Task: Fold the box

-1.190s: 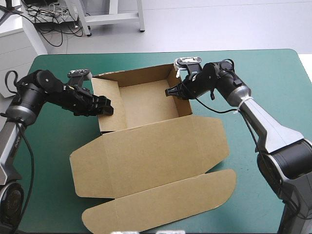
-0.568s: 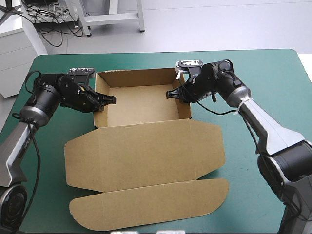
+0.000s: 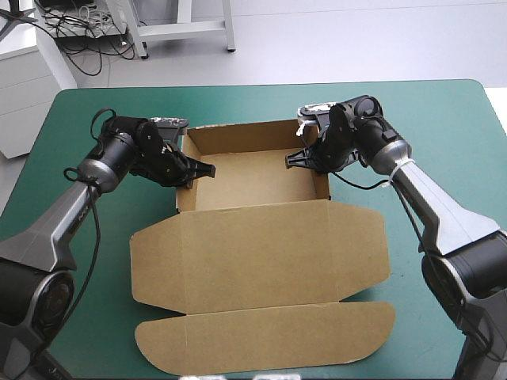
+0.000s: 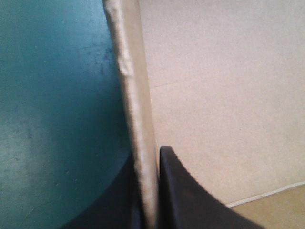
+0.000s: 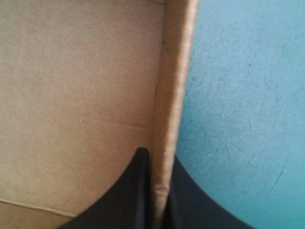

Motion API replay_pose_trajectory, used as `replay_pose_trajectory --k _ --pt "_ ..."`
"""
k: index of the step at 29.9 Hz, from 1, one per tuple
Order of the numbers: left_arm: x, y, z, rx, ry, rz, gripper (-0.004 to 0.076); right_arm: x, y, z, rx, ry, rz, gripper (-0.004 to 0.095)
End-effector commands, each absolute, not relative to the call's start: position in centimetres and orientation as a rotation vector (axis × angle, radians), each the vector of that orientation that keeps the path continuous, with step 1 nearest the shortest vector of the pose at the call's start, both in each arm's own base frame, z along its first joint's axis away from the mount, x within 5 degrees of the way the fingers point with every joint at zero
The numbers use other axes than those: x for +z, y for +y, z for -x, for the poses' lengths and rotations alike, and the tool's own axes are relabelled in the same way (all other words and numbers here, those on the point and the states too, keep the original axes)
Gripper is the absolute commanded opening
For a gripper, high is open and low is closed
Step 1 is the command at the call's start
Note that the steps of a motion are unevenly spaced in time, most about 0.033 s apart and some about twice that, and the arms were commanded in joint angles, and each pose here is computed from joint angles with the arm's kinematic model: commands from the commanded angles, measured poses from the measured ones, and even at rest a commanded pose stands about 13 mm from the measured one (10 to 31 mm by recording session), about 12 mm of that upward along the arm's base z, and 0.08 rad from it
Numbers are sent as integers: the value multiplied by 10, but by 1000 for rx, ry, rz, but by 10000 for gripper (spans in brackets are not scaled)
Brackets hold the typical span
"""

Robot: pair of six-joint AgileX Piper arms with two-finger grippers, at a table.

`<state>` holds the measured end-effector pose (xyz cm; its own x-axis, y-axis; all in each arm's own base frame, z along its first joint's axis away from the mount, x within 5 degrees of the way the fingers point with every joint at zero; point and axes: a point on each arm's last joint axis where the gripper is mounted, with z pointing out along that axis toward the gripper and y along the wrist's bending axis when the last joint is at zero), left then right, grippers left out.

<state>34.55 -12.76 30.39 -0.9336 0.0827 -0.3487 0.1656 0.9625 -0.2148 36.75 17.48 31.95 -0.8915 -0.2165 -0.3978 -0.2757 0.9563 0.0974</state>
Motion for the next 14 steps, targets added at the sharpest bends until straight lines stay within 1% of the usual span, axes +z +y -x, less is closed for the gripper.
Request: replay_pose_trajectory --k 1,4,7,10,12,14 --pt "318 -140 -346 -342 2678 -270 -10 332 175 -365 234 2682 398 -14" --pt "308 -144 -349 -318 2697 -311 -10 317 178 -367 229 2757 405 -14" --pt "306 -144 -352 -309 2693 -301 -9 307 177 -367 198 2829 418 -14" --pt "306 -141 -354 -250 2677 -323 20 306 175 -368 141 2826 432 0" --pt "305 -138 -354 -199 2682 -359 83 310 173 -371 105 2815 369 76" --pt "304 -136 -353 -153 2691 -385 197 314 170 -373 69 2801 266 216"
